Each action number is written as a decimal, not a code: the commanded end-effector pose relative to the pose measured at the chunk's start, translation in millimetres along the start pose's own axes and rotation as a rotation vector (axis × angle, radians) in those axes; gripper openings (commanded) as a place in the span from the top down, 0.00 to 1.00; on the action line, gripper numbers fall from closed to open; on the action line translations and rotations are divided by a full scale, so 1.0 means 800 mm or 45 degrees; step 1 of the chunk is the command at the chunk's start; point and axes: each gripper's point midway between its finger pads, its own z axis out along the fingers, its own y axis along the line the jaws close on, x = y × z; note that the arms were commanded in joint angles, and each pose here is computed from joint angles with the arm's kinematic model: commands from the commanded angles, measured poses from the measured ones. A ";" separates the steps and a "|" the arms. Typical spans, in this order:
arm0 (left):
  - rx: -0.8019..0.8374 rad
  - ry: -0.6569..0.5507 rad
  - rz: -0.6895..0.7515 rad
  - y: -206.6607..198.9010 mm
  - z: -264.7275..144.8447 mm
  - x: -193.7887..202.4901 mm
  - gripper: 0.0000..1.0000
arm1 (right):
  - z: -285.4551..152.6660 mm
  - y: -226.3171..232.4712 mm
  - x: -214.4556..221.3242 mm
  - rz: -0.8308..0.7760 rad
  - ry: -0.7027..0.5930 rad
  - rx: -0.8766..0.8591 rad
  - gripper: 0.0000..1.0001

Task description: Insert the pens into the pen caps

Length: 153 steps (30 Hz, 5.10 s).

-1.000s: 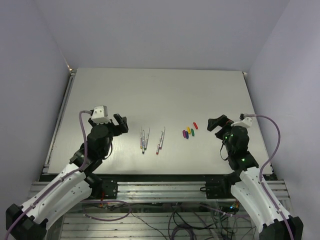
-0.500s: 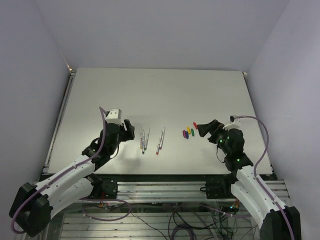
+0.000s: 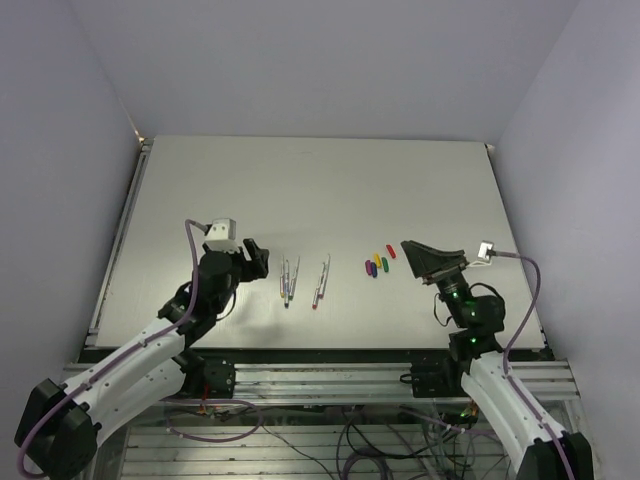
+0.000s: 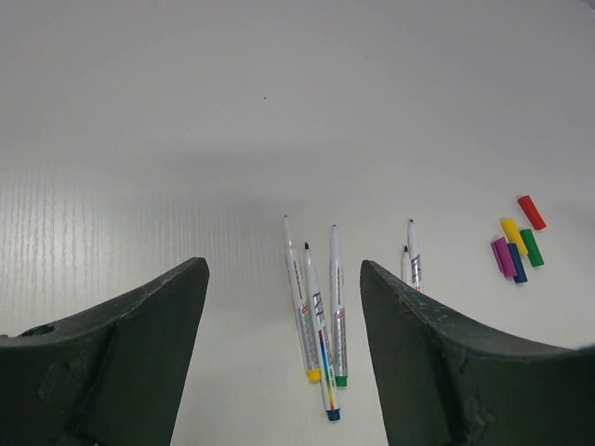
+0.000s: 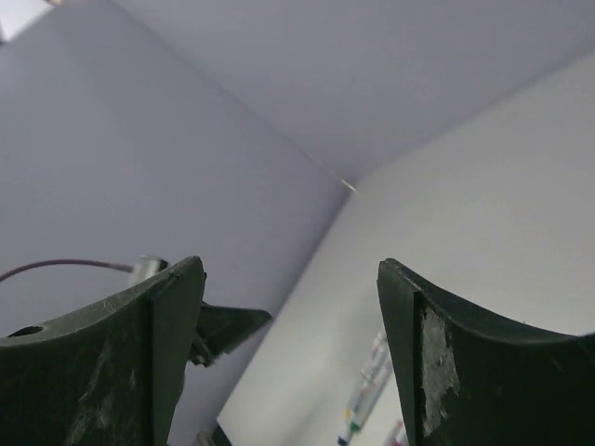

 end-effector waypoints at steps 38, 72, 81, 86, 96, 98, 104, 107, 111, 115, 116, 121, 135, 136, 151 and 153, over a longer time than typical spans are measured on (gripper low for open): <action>-0.197 0.188 0.212 -0.014 0.040 0.052 0.35 | 0.032 -0.086 -0.013 -0.803 0.436 0.901 0.66; -0.217 0.442 0.232 -0.020 0.065 0.121 0.48 | 0.026 -0.105 -0.005 -0.808 0.434 0.936 0.67; -0.194 0.474 0.246 -0.028 0.070 0.132 0.50 | 0.021 -0.111 -0.002 -0.797 0.443 0.955 0.69; -0.192 0.494 0.256 -0.030 0.072 0.140 0.50 | 0.022 -0.111 -0.001 -0.789 0.441 0.952 0.70; -0.238 0.494 0.269 -0.023 0.071 0.141 0.55 | 0.023 -0.112 0.002 -0.774 0.444 0.951 0.71; -0.241 0.500 0.277 -0.022 0.071 0.143 0.55 | 0.023 -0.115 0.005 -0.771 0.452 0.954 0.71; -0.255 0.532 0.289 -0.019 0.068 0.150 0.56 | 0.022 -0.116 0.007 -0.756 0.454 0.957 0.71; -0.277 0.549 0.309 -0.014 0.064 0.150 0.56 | 0.023 -0.114 0.006 -0.753 0.449 0.954 0.72; -0.301 0.565 0.335 -0.009 0.060 0.148 0.57 | 0.022 -0.113 0.007 -0.741 0.440 0.941 0.72; -0.315 0.585 0.342 -0.006 0.056 0.150 0.59 | 0.022 -0.114 0.011 -0.731 0.450 0.938 0.72; -0.322 0.591 0.344 -0.005 0.055 0.151 0.60 | 0.022 -0.114 0.011 -0.731 0.452 0.939 0.72; -0.361 0.608 0.359 0.004 0.049 0.152 0.61 | 0.023 -0.113 0.010 -0.730 0.454 0.937 0.73; -0.393 0.693 0.398 0.016 0.039 0.168 0.70 | 0.026 -0.104 0.010 -0.713 0.453 0.912 0.73; -0.395 0.703 0.401 0.016 0.039 0.170 0.73 | 0.026 -0.104 0.010 -0.712 0.456 0.914 0.73; -0.483 0.847 0.410 0.045 0.009 0.201 0.81 | 0.022 -0.103 0.006 -0.691 0.477 0.978 0.66; -0.491 0.866 0.409 0.047 0.007 0.206 0.70 | 0.022 -0.103 0.008 -0.694 0.509 0.989 0.65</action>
